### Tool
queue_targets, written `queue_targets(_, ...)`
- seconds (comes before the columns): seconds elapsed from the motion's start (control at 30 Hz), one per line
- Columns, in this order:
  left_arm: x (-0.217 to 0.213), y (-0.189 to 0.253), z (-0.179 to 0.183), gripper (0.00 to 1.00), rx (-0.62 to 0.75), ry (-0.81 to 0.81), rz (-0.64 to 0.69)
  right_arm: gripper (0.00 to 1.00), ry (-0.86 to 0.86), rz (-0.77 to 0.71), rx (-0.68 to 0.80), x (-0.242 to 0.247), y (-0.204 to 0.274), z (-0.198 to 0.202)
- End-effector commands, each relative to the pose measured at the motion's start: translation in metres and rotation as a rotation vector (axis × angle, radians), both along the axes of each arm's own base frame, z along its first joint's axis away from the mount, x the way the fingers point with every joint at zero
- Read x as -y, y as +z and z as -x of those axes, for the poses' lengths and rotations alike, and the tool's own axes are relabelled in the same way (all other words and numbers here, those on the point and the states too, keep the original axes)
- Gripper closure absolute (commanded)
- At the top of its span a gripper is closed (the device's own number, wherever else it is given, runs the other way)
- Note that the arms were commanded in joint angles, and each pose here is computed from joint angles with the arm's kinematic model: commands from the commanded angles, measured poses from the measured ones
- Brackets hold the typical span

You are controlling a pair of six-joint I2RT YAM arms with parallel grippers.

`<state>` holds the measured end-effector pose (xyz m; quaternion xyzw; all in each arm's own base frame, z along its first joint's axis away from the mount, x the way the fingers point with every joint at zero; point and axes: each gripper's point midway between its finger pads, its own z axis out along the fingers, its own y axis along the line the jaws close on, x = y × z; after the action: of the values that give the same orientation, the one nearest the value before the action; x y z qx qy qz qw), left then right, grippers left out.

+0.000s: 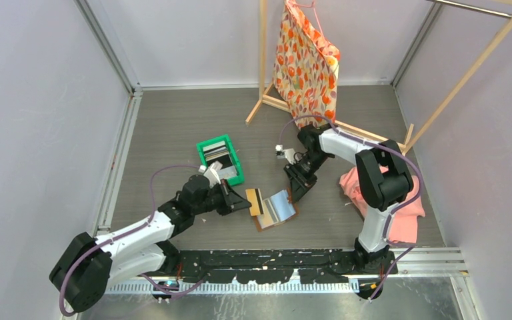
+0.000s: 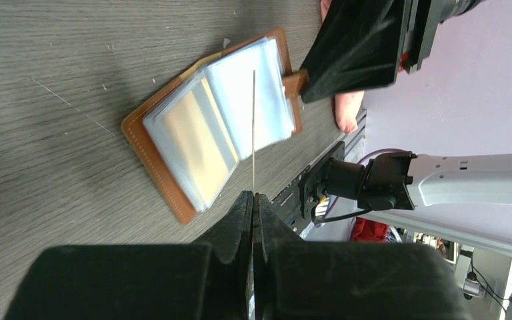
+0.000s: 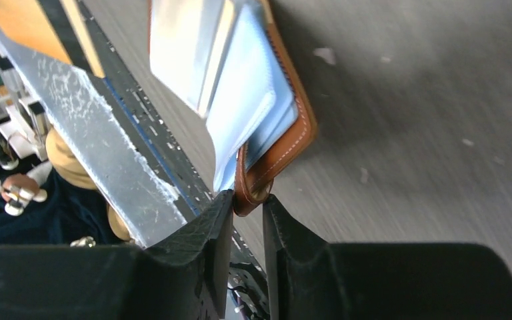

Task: Put the credit cards into the card holder
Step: Pick up the credit card from the storage box.

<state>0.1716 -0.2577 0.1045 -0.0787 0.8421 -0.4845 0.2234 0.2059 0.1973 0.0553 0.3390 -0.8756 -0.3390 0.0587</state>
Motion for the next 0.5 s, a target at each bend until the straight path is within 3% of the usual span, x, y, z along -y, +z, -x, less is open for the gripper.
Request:
queue_targets(0.0, -0.001, 0.010, 0.000, 1.00, 0.036, -0.027, 0.018, 0.71, 0.048, -0.071, -0.030, -0.015, 0.018, 0.011)
queue_targets(0.23, -0.006, 0.010, -0.007, 1.00, 0.030, -0.030, 0.012, 0.65, 0.059, -0.130, -0.032, -0.020, 0.036, 0.015)
queue_targets(0.47, -0.006, 0.007, -0.005, 1.00, 0.005, -0.043, 0.013, 0.58, 0.033, -0.039, 0.039, -0.011, 0.026, 0.003)
